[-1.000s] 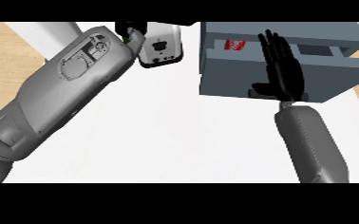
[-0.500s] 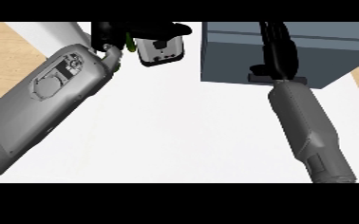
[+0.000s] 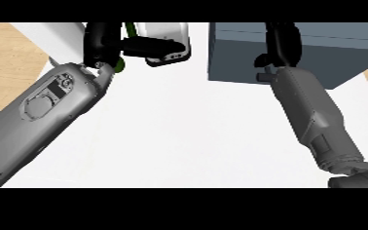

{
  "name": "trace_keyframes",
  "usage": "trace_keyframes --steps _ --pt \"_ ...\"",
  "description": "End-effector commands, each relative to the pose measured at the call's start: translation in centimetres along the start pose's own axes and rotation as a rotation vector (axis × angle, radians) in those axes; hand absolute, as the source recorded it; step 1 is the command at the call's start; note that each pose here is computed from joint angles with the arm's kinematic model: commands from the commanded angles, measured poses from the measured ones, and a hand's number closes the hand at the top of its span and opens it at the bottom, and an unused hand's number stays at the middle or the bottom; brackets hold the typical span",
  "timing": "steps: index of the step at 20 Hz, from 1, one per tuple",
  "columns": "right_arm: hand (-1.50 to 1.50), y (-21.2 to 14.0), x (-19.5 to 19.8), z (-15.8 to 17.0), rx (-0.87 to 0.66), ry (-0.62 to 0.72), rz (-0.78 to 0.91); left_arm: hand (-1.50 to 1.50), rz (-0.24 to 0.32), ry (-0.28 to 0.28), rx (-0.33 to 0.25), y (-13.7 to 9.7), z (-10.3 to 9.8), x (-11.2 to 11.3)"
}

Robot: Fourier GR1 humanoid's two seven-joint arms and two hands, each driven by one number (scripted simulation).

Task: Pick up the can, place it into the drawer and close the drawer

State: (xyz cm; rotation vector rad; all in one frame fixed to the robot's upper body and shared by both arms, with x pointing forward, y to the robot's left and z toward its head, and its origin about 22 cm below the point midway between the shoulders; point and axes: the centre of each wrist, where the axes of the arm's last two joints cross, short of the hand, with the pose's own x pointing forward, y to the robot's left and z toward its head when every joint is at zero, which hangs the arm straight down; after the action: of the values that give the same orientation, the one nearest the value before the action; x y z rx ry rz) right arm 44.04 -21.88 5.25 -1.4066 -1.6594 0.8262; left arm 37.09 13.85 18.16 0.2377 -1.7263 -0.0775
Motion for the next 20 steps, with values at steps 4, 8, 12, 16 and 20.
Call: trace_keyframes --steps 4,8,12,16,20 --pt "-1.50 -1.1 1.6 -2.4 -0.027 0.012 -0.024 -1.50 0.007 -0.009 -0.024 0.3 1.4 -0.8" --pt "-1.50 -2.5 2.0 -4.1 -0.016 0.006 -0.043 -1.50 0.006 -0.020 -0.009 0.3 1.7 -1.4" --pt "-1.50 -2.0 3.7 -3.9 -0.024 -0.005 -0.160 -1.50 0.009 0.004 -0.004 2.0 1.5 -1.1" --pt "-1.50 -2.6 5.1 -4.7 -0.032 0.018 -0.347 -1.50 -0.004 -0.004 -0.015 1.6 2.4 -2.3" --pt "-1.50 -2.0 5.4 -4.1 -0.057 0.032 -0.479 -1.50 0.013 0.014 -0.014 2.0 2.5 -2.3"
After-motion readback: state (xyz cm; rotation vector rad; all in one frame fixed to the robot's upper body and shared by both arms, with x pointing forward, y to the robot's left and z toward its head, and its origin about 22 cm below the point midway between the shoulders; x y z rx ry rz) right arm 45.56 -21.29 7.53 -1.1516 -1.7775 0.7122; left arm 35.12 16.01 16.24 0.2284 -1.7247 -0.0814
